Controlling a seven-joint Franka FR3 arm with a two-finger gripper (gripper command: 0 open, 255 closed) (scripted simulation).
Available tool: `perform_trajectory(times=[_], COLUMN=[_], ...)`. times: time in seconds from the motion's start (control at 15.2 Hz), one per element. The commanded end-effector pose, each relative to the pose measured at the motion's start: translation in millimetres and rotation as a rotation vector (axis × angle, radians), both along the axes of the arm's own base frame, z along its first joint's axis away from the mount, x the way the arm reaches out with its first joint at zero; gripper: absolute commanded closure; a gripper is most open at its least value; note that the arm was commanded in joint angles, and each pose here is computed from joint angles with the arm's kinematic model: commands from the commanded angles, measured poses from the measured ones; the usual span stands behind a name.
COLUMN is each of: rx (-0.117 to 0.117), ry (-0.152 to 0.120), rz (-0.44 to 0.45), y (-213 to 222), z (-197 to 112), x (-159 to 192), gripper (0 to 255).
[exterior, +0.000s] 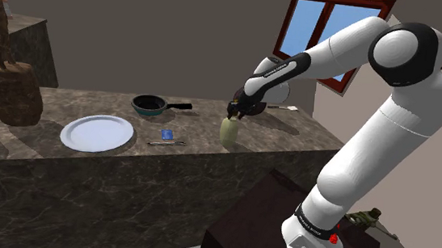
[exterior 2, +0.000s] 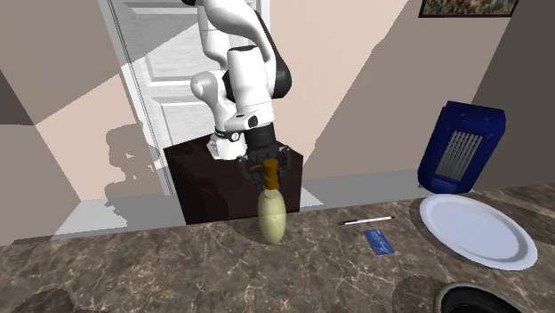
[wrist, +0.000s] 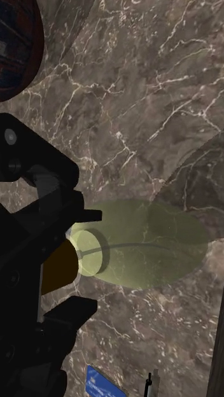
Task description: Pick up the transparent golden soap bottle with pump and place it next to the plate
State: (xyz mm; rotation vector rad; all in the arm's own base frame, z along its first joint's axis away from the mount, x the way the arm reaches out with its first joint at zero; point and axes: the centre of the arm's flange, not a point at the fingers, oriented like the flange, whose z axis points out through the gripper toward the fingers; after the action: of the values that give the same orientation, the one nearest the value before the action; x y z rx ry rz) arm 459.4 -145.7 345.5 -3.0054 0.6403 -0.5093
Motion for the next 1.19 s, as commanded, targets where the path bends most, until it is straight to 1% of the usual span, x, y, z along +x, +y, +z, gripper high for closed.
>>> perform_trajectory(times=[0.0, 0.53, 1.12], rx=[0.0, 0.0, 0.0], ry=[0.0, 0.0, 0.0], rz=[0.0, 0.0, 0.0], y=[0.0, 0.0, 0.0], z=[0.0, 0.0, 47.5], x=[0.0, 0.0, 0.0], gripper=[255, 255, 255])
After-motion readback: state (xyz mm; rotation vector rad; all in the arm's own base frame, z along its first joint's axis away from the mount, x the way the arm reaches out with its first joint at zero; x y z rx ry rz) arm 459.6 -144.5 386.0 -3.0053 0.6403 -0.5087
